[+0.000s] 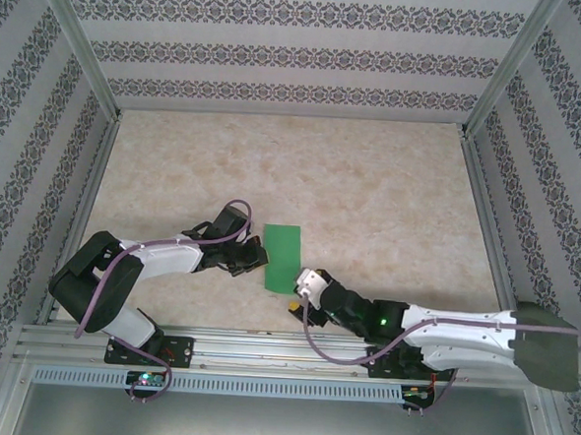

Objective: Fold a paper plane with a square sheet of paper (fold left side to right side)
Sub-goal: Third fold the triangle at the center of the table.

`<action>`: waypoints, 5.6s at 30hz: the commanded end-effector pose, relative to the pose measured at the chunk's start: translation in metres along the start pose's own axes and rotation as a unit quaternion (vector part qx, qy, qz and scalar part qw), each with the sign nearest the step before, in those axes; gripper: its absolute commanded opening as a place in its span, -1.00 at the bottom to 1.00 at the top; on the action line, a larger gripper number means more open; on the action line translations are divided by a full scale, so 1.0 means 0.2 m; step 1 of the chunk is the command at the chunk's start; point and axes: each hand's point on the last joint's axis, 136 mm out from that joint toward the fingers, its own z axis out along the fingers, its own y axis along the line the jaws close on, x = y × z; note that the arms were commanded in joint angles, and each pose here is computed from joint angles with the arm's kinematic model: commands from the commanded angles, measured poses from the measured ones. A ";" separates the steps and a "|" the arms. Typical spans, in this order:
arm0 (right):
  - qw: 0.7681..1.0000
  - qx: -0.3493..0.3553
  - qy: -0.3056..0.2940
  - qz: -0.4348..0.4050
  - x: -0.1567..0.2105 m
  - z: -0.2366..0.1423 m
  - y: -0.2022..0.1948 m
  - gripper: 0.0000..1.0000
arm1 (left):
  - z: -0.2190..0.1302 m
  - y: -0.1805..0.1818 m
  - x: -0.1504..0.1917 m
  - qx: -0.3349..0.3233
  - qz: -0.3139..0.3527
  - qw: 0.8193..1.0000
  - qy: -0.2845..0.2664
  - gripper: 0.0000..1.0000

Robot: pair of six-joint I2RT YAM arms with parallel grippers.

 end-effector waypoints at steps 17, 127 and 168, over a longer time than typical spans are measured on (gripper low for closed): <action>0.989 0.027 0.023 -0.141 -0.17 0.37 0.19 0.47 | -0.02 -0.03 -0.01 0.019 -0.020 1.000 -0.007 -1.00; 0.918 -0.085 0.128 0.365 0.05 0.31 -0.11 -1.00 | 0.33 -0.05 -0.05 -0.017 0.149 0.981 0.121 -1.00; 0.919 -0.039 0.144 0.365 0.09 0.36 -0.25 -1.00 | 0.35 -0.06 -0.04 -0.020 0.151 0.981 0.124 -1.00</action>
